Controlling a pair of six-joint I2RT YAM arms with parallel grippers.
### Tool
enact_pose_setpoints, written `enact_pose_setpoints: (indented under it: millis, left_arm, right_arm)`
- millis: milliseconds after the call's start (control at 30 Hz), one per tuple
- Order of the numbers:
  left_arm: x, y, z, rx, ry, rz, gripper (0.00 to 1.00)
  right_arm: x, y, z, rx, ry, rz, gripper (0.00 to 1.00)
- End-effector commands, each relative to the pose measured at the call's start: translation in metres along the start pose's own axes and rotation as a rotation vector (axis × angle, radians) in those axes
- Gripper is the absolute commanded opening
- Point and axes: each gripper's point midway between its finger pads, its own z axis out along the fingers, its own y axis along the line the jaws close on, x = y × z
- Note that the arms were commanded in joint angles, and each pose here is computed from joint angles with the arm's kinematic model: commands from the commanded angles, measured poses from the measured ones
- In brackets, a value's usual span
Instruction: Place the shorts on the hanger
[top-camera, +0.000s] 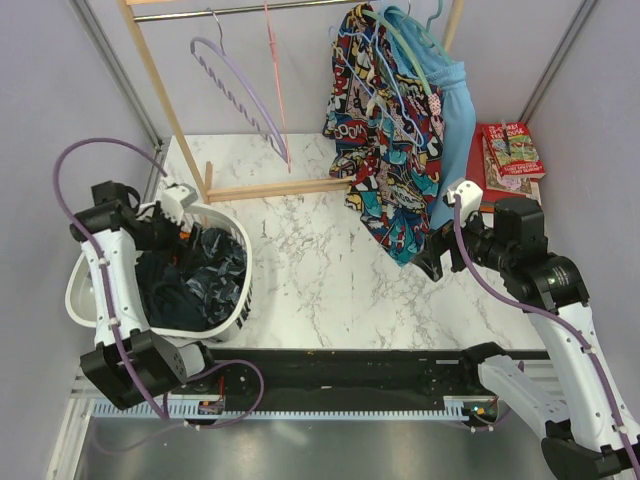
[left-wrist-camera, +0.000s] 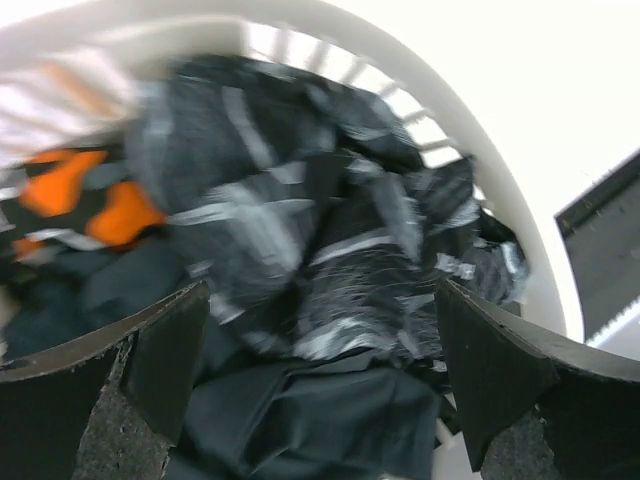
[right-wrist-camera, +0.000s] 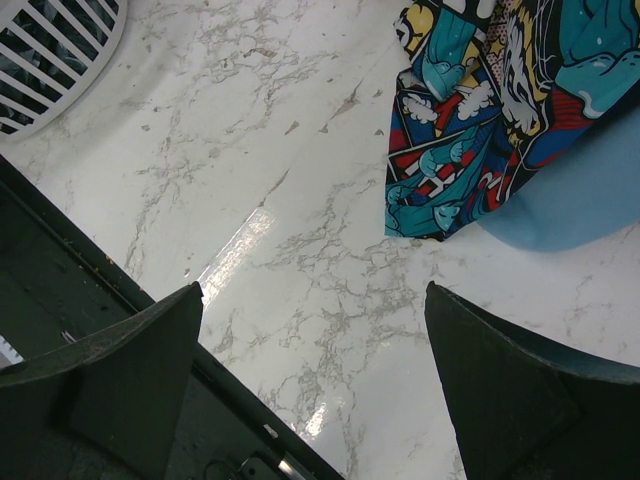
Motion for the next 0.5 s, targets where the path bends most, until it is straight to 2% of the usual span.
enact_pose_setpoints:
  millis: [0, 233, 267, 300, 333, 433, 467]
  left_arm:
    - [0.023, -0.034, 0.023, 0.099, 0.102, 0.052, 1.00]
    - [0.044, -0.031, 0.073, 0.070, 0.178, 0.115, 1.00]
    - [0.047, -0.032, 0.074, 0.074, 0.187, 0.118, 0.95]
    - [0.049, -0.033, 0.074, 0.076, 0.192, 0.129, 0.88]
    - [0.051, -0.033, 0.073, 0.075, 0.198, 0.135, 0.71]
    - [0.041, -0.037, 0.059, 0.053, 0.168, 0.164, 0.40]
    - [0.033, -0.042, 0.054, 0.061, 0.141, 0.171, 0.18]
  right_arm:
    - [-0.015, 0.004, -0.006, -0.018, -0.048, -0.022, 0.98]
    - [-0.015, 0.004, -0.009, -0.012, -0.039, -0.033, 0.98]
    - [-0.016, 0.003, -0.010, -0.007, -0.042, -0.036, 0.98]
    - [-0.017, 0.003, -0.011, -0.005, -0.044, -0.040, 0.98]
    - [-0.016, 0.003, -0.011, -0.004, -0.042, -0.040, 0.98]
    - [-0.018, 0.003, -0.013, 0.000, -0.048, -0.042, 0.98]
    - [-0.017, 0.004, -0.012, -0.007, -0.047, -0.040, 0.98]
